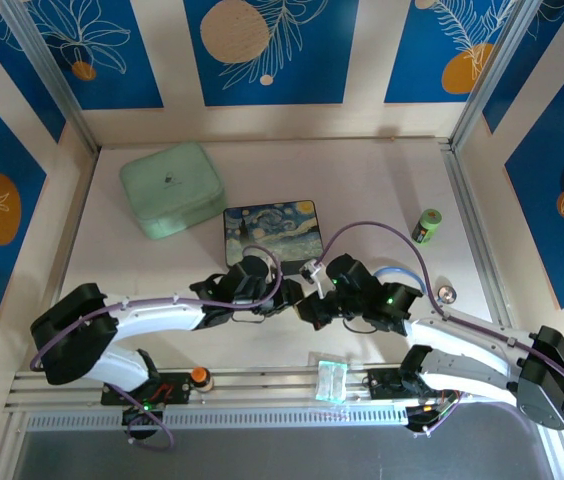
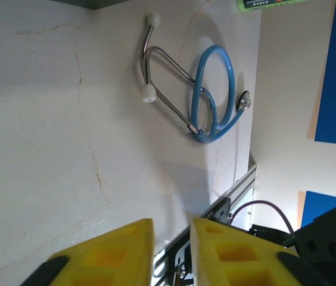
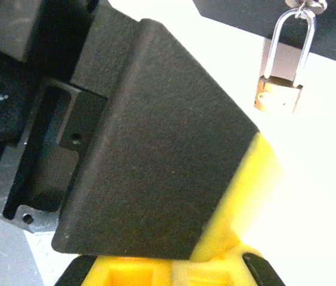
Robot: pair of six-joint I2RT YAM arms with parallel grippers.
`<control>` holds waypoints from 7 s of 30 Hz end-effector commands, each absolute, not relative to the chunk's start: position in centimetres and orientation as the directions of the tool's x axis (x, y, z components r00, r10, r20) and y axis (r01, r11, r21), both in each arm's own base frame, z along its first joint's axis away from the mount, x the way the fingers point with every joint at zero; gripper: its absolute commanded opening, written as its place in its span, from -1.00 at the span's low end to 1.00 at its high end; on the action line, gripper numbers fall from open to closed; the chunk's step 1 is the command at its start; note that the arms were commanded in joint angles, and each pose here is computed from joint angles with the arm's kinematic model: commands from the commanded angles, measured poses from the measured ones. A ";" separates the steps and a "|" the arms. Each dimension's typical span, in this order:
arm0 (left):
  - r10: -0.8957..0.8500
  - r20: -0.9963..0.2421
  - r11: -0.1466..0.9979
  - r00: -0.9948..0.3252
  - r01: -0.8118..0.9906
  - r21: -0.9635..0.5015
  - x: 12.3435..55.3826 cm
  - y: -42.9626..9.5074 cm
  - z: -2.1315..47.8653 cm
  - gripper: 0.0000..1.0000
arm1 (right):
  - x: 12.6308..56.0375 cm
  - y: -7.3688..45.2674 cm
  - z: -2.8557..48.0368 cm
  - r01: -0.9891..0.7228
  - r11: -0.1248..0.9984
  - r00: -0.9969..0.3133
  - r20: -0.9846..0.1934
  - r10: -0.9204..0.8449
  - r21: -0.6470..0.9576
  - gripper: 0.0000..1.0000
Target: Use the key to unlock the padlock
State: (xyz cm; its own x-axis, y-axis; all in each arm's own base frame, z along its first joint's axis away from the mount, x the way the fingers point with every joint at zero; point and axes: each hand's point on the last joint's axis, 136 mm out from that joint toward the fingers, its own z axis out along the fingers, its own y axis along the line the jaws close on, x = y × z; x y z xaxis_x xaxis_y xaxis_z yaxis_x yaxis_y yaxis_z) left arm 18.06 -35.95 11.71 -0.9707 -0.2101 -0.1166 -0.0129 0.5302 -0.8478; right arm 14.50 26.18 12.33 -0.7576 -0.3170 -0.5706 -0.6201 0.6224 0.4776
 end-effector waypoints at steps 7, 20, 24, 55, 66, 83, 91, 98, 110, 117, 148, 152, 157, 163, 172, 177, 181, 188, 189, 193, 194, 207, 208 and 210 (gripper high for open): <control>-0.227 -0.128 0.563 -0.965 -0.023 -0.826 18.0 -35.3 10.8 -1.00 | 14.8 25.0 11.6 -0.582 0.668 -0.779 -0.554 -0.294 0.464 -0.90; -0.393 -0.209 0.510 -0.896 -0.023 -0.860 20.9 -34.2 12.7 -1.00 | 15.1 25.4 12.3 -0.483 0.637 -0.840 -0.522 -0.146 0.600 -0.48; -0.487 -0.201 0.398 -0.850 -0.010 -0.917 22.3 -34.4 14.5 -1.00 | 16.7 25.7 15.1 -0.415 0.558 -0.863 -0.506 0.010 0.719 0.23; -0.696 -0.261 0.132 -0.669 0.239 -0.962 25.1 -33.3 25.1 -1.00 | 22.4 27.9 24.3 -0.479 0.150 -0.825 -0.503 0.258 0.865 -0.61; -0.686 -0.282 0.174 -0.670 0.225 -0.959 25.0 -33.3 24.3 -1.00 | 22.5 27.1 22.9 -0.447 0.172 -0.840 -0.478 0.257 0.878 -1.00; -0.464 -0.385 0.375 -0.798 0.218 -0.901 25.1 -36.0 22.4 -0.66 | 20.4 25.0 22.9 -0.460 0.159 -0.880 -0.472 0.050 0.874 -1.00; -0.489 -0.320 0.383 -0.811 0.130 -0.915 24.8 -35.0 20.7 -1.00 | 21.7 24.8 23.1 -0.424 0.174 -0.887 -0.446 0.117 0.889 -0.63; -0.602 -0.320 0.355 -0.732 0.114 -0.928 26.3 -32.9 22.7 -1.00 | 23.8 24.0 22.9 -0.318 0.184 -0.882 -0.362 0.302 0.930 0.84; -0.669 -0.308 0.251 -0.676 0.185 -0.950 27.3 -32.6 26.7 -1.00 | 22.8 26.3 24.6 -0.349 0.105 -0.869 -0.363 0.336 0.931 0.21; -0.675 -0.264 0.200 -0.689 0.173 -0.964 27.1 -32.8 27.0 -1.00 | 23.0 27.1 24.1 -0.326 0.081 -0.890 -0.335 0.310 0.942 -0.45; -0.649 -0.485 0.398 -0.586 0.283 -0.873 27.3 -30.5 27.2 0.99 | 22.5 24.5 22.2 -0.258 0.150 -0.888 -0.295 0.354 0.954 -1.00; -0.631 -0.543 0.389 -0.554 0.380 -0.839 26.5 -30.1 29.2 0.99 | 21.6 24.2 22.8 -0.289 0.133 -0.892 -0.317 0.323 0.948 -1.00; -0.628 -0.519 0.357 -0.581 0.378 -0.854 26.1 -29.1 29.3 0.99 | 20.7 24.6 24.6 -0.363 0.082 -0.888 -0.371 0.271 0.928 -1.00; -0.586 -0.559 0.486 -0.586 0.298 -0.821 26.0 -27.5 27.3 0.97 | 20.2 25.2 25.6 -0.366 0.042 -0.903 -0.366 0.226 0.929 -1.00; -0.451 -0.523 0.606 -0.723 0.182 -0.774 24.8 -28.2 21.3 0.59 | 21.0 24.5 22.7 -0.294 0.171 -0.900 -0.333 0.281 0.940 -1.00; -0.466 -0.492 0.646 -0.735 0.098 -0.757 24.1 -27.1 17.7 0.62 | 21.2 22.8 19.3 -0.214 0.341 -0.886 -0.329 0.328 0.915 -1.00; -0.409 -0.486 0.713 -0.772 0.062 -0.698 23.8 -27.1 14.4 0.52 | 21.2 21.8 17.0 -0.156 0.446 -0.883 -0.327 0.337 0.881 -1.00; -0.128 -0.534 0.805 -0.836 0.227 -0.548 22.7 -29.5 10.7 0.51 | 20.9 21.5 15.6 -0.144 0.502 -0.881 -0.342 0.327 0.853 -1.00; -0.120 -0.538 0.815 -0.834 0.227 -0.534 22.8 -29.4 10.3 0.51 | 20.9 21.4 15.5 -0.142 0.506 -0.880 -0.343 0.329 0.851 -1.00; -0.087 -0.539 0.845 -0.838 0.225 -0.486 23.4 -29.7 8.2 0.49 | 21.0 21.3 15.0 -0.129 0.511 -0.879 -0.337 0.339 0.850 -1.00; -0.074 -0.542 0.835 -0.837 0.245 -0.492 23.5 -30.3 7.9 0.47 | 21.0 21.2 14.8 -0.123 0.515 -0.878 -0.335 0.341 0.848 -1.00; -0.044 -0.550 0.862 -0.834 0.247 -0.442 24.7 -31.7 4.2 0.05 | 20.9 20.8 13.4 -0.094 0.532 -0.877 -0.322 0.356 0.842 -1.00; -0.038 -0.552 0.865 -0.833 0.249 -0.436 24.6 -31.6 4.1 0.02 | 20.9 20.7 13.3 -0.090 0.534 -0.878 -0.320 0.356 0.841 -1.00; -0.035 -0.549 0.865 -0.835 0.249 -0.435 24.5 -31.6 3.9 -0.02 | 20.9 20.6 13.2 -0.088 0.540 -0.876 -0.323 0.358 0.837 -1.00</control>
State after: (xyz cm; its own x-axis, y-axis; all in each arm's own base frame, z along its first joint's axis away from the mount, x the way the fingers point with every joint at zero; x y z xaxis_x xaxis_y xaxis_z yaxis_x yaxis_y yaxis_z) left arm 24.09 -30.67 3.11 -0.8525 -0.0393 -0.5212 0.2243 0.8731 -0.4328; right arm 21.00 20.75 13.40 -0.8822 0.3566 -0.3076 -0.0800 0.5301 0.8441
